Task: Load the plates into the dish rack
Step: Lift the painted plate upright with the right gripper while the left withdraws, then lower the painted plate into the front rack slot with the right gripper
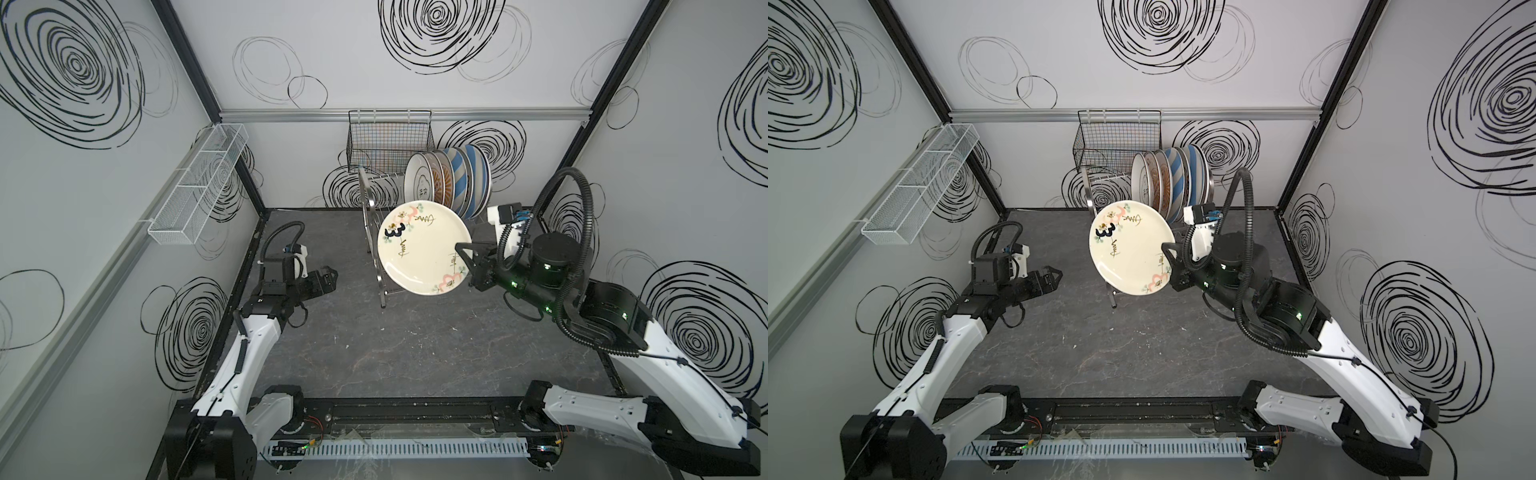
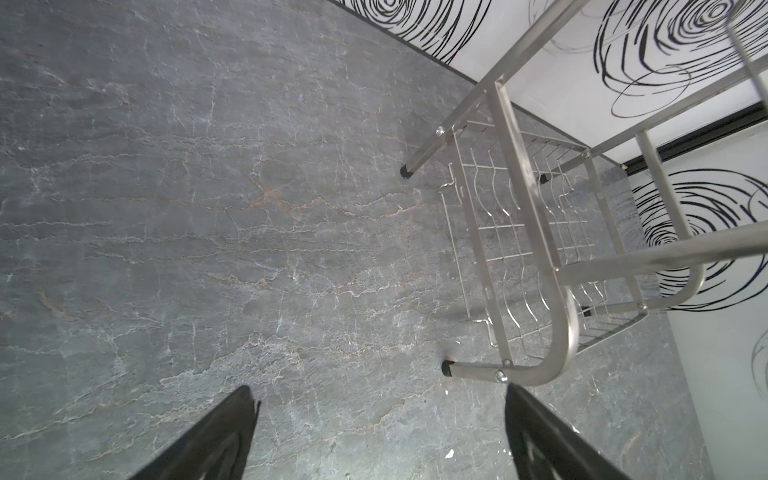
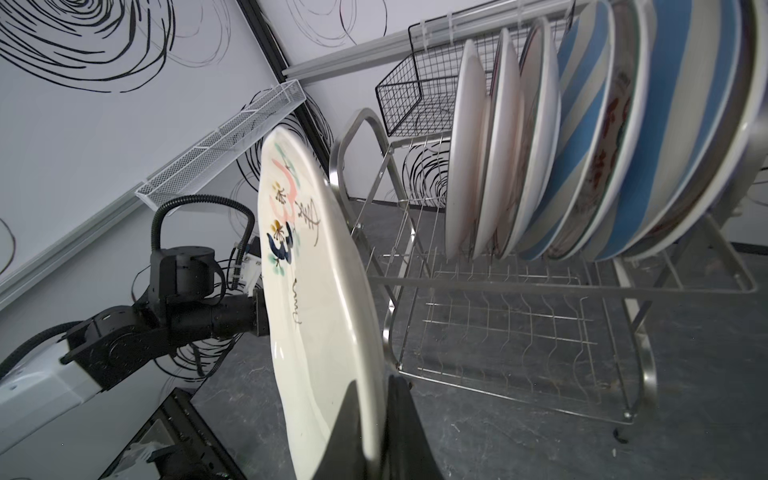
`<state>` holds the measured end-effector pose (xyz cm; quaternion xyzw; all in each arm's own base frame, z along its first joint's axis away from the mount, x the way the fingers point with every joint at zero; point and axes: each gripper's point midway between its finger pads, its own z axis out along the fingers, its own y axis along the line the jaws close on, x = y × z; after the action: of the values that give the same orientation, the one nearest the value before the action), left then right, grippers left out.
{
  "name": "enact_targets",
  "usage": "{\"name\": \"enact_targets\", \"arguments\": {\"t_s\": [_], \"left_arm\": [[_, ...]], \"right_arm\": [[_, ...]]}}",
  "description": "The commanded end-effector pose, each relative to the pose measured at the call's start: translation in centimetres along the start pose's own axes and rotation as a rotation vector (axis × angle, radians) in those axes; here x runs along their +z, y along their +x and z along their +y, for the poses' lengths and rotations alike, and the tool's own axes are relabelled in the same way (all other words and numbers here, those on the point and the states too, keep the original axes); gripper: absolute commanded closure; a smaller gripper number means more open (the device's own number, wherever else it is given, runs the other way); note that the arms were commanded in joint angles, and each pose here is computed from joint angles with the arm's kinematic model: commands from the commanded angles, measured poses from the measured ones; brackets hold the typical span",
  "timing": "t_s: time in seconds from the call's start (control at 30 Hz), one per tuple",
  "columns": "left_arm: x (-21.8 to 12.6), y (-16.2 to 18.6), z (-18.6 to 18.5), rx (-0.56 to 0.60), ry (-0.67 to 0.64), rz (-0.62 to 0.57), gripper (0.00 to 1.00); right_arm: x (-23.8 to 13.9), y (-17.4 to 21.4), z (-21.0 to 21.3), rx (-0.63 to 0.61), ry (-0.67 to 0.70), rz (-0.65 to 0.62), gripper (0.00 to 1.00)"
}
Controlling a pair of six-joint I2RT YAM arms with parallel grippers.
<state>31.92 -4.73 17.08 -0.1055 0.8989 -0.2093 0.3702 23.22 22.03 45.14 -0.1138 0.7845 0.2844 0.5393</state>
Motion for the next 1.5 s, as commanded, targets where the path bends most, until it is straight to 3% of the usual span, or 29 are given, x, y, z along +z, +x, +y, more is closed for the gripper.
{"name": "enact_targets", "arguments": {"t_s": [0.0, 0.27, 0.53, 1.47], "left_arm": [[0.4, 0.2, -0.1, 0.038, 0.023, -0.001, 0.04], [0.1, 0.7, 0.2, 0.066, 0.001, -0.01, 0.04], [0.1, 1.0, 0.3, 0.066, -0.002, -0.006, 0.04], [0.1, 1.0, -0.5, 0.065, 0.041, -0.005, 0.04]], "right_arm": [[0.3, -5.1, -1.0, -0.067, 0.152, -0.141, 1.0], [3.9, -10.1, -1.6, -0.155, 0.392, -0.259, 1.0], [4.2, -13.4, -1.6, -0.13, 0.485, -0.416, 1.0], [9.7, -10.8, -0.6, -0.21, 0.727, -0.465, 1.0]]}}
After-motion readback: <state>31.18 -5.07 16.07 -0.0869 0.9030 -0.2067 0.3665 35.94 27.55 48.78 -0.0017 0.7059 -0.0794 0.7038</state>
